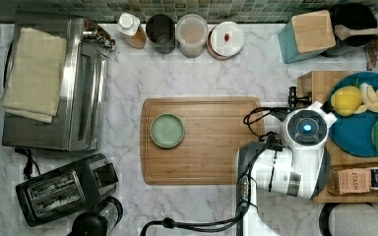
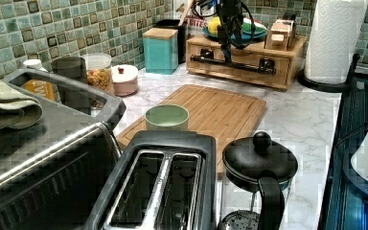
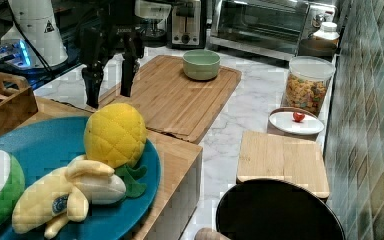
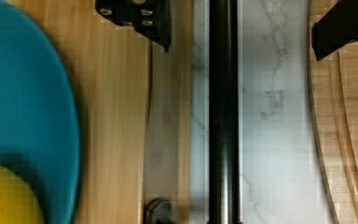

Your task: Open the drawer.

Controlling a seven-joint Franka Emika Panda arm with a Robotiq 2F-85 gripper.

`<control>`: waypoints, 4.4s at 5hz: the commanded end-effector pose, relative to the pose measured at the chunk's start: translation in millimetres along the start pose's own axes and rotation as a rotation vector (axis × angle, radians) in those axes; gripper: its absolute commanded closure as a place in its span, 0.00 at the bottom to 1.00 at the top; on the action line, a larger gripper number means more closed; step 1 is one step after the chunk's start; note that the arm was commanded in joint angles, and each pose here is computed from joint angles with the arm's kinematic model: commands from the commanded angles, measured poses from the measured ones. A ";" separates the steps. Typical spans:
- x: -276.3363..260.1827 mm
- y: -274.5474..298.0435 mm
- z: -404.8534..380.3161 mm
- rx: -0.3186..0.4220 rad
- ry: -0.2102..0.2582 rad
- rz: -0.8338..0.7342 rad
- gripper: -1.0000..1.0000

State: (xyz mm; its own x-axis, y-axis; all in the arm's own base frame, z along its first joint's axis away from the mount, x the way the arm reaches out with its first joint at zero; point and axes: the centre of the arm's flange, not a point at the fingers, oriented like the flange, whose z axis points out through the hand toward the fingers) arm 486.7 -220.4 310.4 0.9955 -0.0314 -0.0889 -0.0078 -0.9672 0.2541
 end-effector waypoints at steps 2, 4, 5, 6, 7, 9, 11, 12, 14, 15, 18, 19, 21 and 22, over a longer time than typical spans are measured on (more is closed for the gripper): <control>8.1 -4.4 9.1 0.009 0.097 0.117 0.00; 12.1 -7.7 45.3 0.045 0.108 0.175 0.00; 14.3 -1.5 61.0 0.047 0.097 0.192 0.00; 18.3 4.2 64.4 0.029 0.080 0.184 0.00; 25.5 0.2 65.3 0.036 0.064 0.181 0.00; 34.9 -33.5 33.7 0.070 0.070 0.158 0.00; 49.6 -127.2 19.0 0.205 0.072 0.015 0.00; 44.9 -174.6 4.6 0.225 0.073 0.035 0.00; 20.2 -247.8 -31.4 0.234 0.023 -0.037 0.00; 15.0 -272.2 -50.5 0.225 0.015 -0.018 0.00; 14.1 -317.9 -73.6 0.265 0.082 0.016 0.00; 14.0 -317.9 -73.5 0.265 0.082 0.016 0.00; 14.0 -317.9 -73.6 0.265 0.082 0.016 0.00; 14.0 -318.0 -73.6 0.265 0.082 0.016 0.00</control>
State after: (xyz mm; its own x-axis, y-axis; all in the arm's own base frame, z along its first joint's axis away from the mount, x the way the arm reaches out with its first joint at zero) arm 503.5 -20.8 244.5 0.9778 -0.1744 -0.1159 -0.1687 -0.9840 0.0575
